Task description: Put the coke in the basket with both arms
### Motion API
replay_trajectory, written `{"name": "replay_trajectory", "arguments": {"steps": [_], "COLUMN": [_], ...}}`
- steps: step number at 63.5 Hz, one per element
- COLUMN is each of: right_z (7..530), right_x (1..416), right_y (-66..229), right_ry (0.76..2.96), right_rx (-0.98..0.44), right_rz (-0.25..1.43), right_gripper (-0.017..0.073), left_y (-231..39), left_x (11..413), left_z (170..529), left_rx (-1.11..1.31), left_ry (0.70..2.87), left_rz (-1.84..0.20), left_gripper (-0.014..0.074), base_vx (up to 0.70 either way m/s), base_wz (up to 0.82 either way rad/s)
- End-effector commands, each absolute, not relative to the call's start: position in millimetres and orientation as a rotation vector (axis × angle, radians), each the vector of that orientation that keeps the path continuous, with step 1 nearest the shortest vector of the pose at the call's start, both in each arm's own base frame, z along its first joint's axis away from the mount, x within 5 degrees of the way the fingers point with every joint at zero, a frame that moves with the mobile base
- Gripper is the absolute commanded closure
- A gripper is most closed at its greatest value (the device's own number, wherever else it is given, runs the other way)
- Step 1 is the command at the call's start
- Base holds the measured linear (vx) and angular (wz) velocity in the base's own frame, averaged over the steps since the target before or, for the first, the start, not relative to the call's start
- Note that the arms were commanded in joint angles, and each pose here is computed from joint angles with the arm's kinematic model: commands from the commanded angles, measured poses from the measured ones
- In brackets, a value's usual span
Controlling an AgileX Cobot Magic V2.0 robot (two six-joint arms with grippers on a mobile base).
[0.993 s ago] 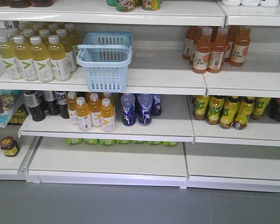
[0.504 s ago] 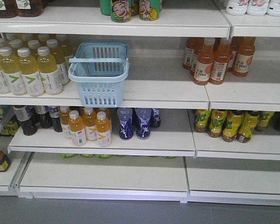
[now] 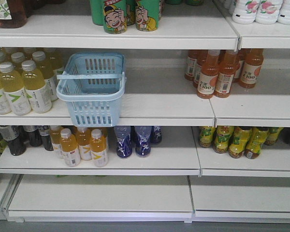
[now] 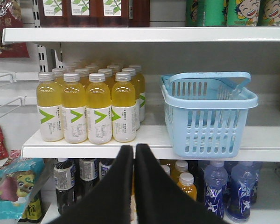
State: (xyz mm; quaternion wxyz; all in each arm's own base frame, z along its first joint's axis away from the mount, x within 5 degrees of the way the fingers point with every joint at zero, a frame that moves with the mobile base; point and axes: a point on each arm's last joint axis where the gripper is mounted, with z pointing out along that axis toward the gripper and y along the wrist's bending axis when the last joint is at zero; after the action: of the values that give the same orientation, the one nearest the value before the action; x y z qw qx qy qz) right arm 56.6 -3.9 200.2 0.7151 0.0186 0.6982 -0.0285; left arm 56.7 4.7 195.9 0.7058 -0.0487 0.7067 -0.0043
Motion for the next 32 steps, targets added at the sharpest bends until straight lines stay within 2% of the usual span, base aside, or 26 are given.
{"name": "replay_trajectory", "arguments": {"steps": [1, 32], "right_z": [205.3, 205.3], "right_x": [55.5, 55.5], "right_y": [-3.5, -3.5], "right_ry": [1.468, 1.468], "right_rx": [0.025, 0.025], "right_rz": [-0.077, -0.077], "right_gripper": [0.0564, 0.0564], "left_y": [2.3, 2.3], "left_x": [54.0, 54.0], "left_z": [212.5, 212.5], "left_rx": [-0.085, -0.085], "left_ry": [1.473, 1.473], "left_rz": [-0.032, -0.032], "left_gripper": [0.0600, 0.0600], "base_vx": [0.13, 0.09], "base_wz": [-0.06, -0.05]}}
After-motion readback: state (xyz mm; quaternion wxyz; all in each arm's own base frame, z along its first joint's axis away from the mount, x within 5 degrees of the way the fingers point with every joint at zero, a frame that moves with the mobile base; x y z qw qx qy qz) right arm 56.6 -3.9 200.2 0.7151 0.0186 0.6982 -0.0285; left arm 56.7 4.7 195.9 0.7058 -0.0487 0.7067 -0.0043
